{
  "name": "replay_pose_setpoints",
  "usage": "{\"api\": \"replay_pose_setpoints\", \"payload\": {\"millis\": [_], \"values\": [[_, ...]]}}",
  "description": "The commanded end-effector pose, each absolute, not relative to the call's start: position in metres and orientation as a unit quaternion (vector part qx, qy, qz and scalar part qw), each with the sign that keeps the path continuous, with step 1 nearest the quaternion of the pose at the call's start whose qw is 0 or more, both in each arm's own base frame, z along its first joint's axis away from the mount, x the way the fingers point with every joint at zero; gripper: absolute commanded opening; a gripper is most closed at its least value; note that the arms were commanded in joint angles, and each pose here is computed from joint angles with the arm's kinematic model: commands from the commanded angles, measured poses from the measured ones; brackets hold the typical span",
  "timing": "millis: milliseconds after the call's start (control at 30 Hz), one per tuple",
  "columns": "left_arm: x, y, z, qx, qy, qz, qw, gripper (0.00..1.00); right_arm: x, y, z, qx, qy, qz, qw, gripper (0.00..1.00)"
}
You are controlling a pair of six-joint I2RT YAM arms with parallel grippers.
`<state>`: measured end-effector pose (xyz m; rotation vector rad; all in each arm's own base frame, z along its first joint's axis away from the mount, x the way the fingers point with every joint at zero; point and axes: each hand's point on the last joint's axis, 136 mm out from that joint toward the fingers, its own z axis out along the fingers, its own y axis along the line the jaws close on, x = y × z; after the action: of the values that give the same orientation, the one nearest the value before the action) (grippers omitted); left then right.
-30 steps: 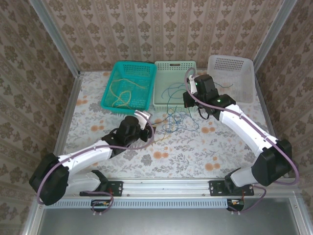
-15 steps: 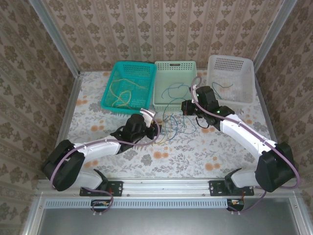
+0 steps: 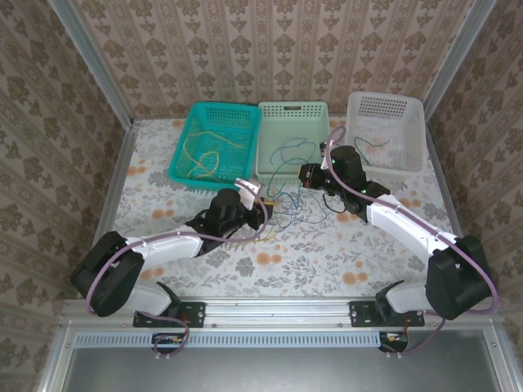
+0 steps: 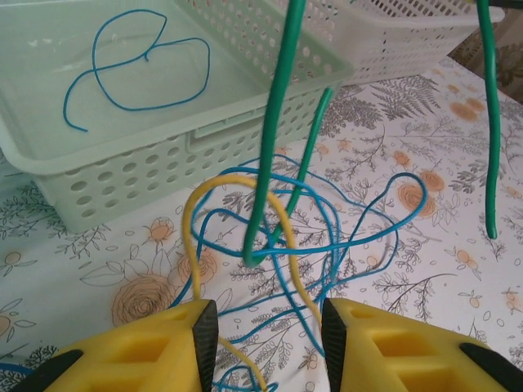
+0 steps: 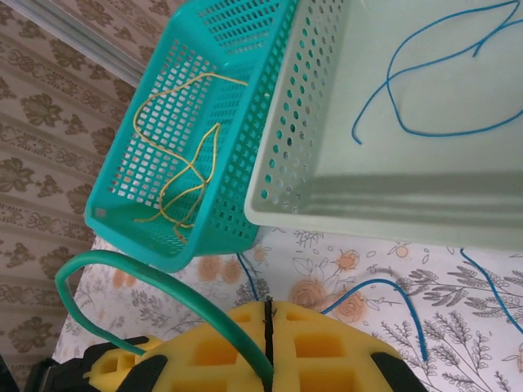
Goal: Untangle the cables
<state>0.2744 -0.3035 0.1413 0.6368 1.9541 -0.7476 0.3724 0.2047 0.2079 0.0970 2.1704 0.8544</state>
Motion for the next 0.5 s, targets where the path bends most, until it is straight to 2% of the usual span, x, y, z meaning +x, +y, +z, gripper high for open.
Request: {"api": "replay_pose_setpoints", "payload": {"millis": [0,300,467], "values": [[0.281,-0.308,0.155,0.247,0.778,-0.326,0.477,0.41,0.368,0.208,0.201,0.043,0.855,0.358,0.373,0.0],[0.289,-0.312,0.161,0.243,0.771,-0.339,0.482,0.4,0.359,0.209,0.186,0.062,0.849,0.389,0.352,0.0],[0.295,-0.316,0.158,0.243,0.772,-0.338,0.48,0.31,0.358,0.209,0.187,0.068,0.846,0.399,0.346,0.0]]}}
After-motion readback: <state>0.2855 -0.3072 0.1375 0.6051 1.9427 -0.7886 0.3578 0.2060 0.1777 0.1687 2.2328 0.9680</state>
